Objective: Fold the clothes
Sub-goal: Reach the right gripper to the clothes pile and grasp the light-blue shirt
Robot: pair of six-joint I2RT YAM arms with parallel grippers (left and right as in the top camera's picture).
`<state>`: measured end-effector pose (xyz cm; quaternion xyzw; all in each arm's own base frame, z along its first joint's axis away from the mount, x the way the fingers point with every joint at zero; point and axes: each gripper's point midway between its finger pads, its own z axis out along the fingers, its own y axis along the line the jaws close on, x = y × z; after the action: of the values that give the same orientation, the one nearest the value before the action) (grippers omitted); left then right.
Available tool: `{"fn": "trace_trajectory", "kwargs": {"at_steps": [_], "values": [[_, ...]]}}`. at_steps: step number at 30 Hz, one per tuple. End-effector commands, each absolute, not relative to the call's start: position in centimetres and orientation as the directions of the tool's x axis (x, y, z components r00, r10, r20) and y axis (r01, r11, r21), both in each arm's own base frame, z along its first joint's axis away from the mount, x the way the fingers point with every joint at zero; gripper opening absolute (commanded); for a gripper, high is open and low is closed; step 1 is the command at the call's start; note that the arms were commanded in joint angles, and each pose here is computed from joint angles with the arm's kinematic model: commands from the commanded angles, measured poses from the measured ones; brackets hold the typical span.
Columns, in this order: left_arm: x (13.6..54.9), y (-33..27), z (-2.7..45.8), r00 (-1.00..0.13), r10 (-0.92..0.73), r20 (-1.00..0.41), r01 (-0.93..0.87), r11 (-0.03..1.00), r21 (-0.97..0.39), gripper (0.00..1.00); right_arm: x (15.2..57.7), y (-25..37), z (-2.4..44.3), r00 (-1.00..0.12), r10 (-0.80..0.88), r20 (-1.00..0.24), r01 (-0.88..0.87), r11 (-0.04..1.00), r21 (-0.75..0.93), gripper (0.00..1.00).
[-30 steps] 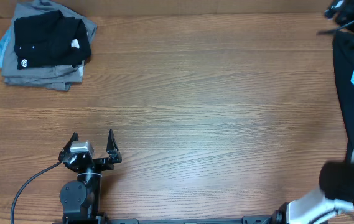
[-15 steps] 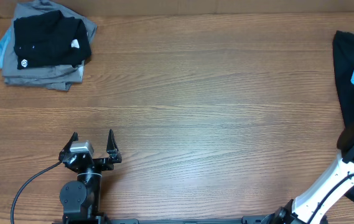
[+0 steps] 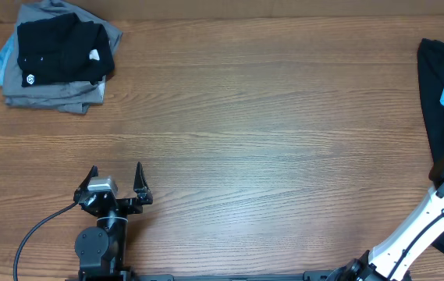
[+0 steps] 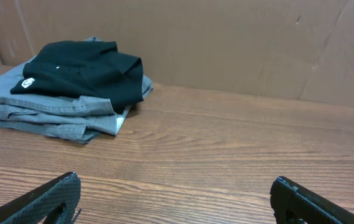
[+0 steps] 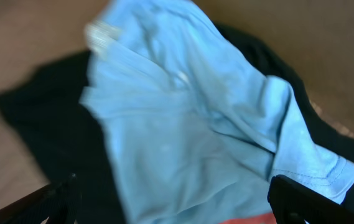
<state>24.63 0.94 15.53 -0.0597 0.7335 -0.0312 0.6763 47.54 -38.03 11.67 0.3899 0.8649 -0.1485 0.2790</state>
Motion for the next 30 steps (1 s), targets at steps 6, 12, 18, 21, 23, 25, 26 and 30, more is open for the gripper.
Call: {"fn": "trace_trajectory", "kwargs": {"at_steps": [6,12,18,21,23,25,26,30], "values": [[24.6,0.9,15.4,-0.079,-0.114,-0.990,-0.043,0.993,-0.111,1.00,45.6,-40.6,7.5,-0.551,0.626,-0.551,0.781,0.620,-0.077,0.94],[24.6,0.9,15.4,-0.079,-0.114,-0.990,-0.044,0.993,-0.111,1.00,45.8,-40.2,5.4,-0.565,0.640,-0.520,0.772,0.633,-0.059,0.83],[24.6,0.9,15.4,-0.079,-0.114,-0.990,-0.043,0.993,-0.111,1.00,46.2,-39.8,5.2,-0.568,0.643,-0.513,0.761,0.649,-0.029,0.59],[24.6,0.9,15.4,-0.079,-0.114,-0.990,-0.043,0.993,-0.111,1.00,46.0,-39.8,4.9,-0.570,0.647,-0.506,0.762,0.647,-0.031,0.61],[24.6,0.9,15.4,-0.079,-0.114,-0.990,-0.044,0.993,-0.111,1.00,45.9,-39.7,4.6,-0.572,0.649,-0.501,0.762,0.647,-0.032,0.61],[24.6,0.9,15.4,-0.079,-0.114,-0.990,-0.043,0.993,-0.111,1.00,45.8,-39.7,4.2,-0.575,0.652,-0.495,0.762,0.647,-0.033,0.61],[24.6,0.9,15.4,-0.079,-0.114,-0.990,-0.044,0.993,-0.111,1.00,45.8,-39.7,4.0,-0.576,0.653,-0.492,0.762,0.647,-0.033,0.64],[24.6,0.9,15.4,-0.079,-0.114,-0.990,-0.044,0.993,-0.111,1.00,45.8,-39.6,3.6,-0.579,0.655,-0.486,0.762,0.647,-0.035,0.64]]}}
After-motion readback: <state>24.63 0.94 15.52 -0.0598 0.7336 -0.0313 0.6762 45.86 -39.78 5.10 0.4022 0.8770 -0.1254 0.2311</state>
